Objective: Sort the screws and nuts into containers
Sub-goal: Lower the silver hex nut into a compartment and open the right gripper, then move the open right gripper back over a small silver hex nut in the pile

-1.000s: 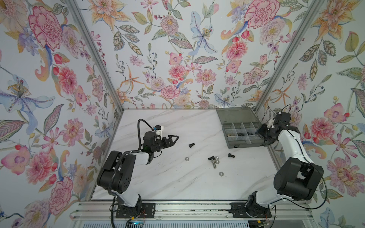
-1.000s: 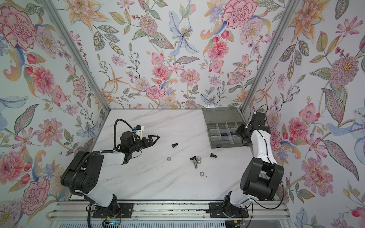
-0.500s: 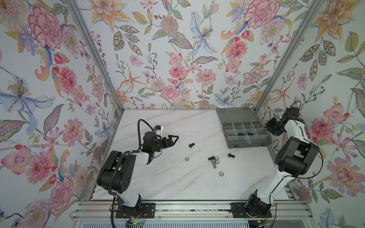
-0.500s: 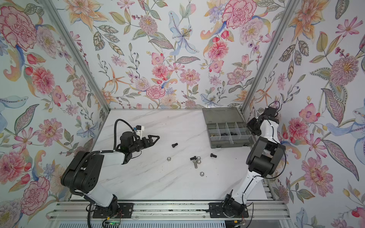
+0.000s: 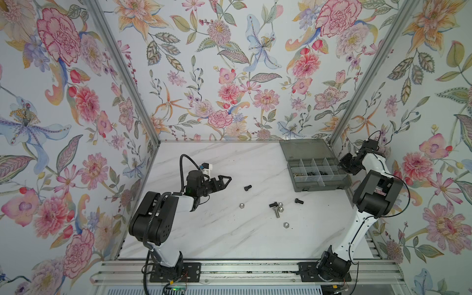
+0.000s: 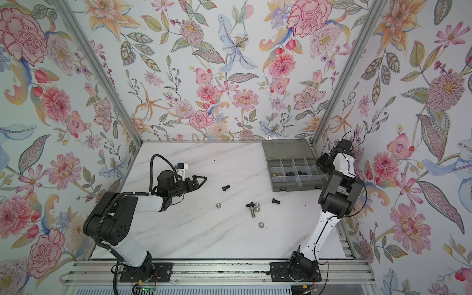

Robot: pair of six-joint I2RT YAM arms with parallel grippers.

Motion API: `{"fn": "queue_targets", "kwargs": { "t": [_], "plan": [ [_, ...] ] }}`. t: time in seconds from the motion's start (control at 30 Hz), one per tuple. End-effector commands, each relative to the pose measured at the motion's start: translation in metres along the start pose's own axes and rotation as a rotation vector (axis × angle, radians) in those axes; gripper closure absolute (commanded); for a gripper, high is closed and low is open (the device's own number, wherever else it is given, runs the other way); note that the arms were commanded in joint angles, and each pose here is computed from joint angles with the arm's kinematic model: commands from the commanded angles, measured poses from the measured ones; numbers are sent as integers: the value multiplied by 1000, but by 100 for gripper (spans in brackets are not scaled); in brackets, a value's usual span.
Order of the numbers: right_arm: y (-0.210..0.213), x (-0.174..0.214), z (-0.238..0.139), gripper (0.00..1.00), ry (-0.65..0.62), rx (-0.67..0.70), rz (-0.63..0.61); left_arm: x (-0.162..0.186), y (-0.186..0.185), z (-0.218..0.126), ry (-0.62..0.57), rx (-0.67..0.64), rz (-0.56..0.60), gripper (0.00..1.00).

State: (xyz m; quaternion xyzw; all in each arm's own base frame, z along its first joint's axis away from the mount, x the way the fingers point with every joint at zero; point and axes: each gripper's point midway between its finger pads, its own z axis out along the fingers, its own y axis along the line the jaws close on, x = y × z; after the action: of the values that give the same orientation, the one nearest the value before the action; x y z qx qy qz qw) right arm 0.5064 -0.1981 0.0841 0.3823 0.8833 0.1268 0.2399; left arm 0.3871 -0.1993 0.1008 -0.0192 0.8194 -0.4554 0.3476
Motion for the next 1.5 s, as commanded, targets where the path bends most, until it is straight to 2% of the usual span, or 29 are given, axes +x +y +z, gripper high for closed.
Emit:
{"fn": "queue_targets", "kwargs": {
  "t": [0.0,0.3,0.43,0.57,0.67,1.03,1.2,1.47],
  "plan": [
    [-1,-3,7,100,-3,20,4,-5,-10,5,-6,35,33,1],
    [0,4,20,92,21,21,-4,-6,-8,8,1,32,34,1],
    [2,4,18,77,20,18,-4,-5,-8,8,4,32,34,1],
    [6,3,14,75,16,8,-11,-4,-8,8,3,31,33,1],
    [8,0,7,69,0,7,-14,-4,-8,8,3,34,36,1],
    [28,-2,-36,66,-39,-38,-51,-4,-9,7,-1,39,32,1],
    [41,16,-71,65,-44,-54,-91,-4,-9,7,-4,38,34,1],
    [49,87,-118,63,4,-51,-171,-2,-8,7,-1,43,29,1]
  ]
}}
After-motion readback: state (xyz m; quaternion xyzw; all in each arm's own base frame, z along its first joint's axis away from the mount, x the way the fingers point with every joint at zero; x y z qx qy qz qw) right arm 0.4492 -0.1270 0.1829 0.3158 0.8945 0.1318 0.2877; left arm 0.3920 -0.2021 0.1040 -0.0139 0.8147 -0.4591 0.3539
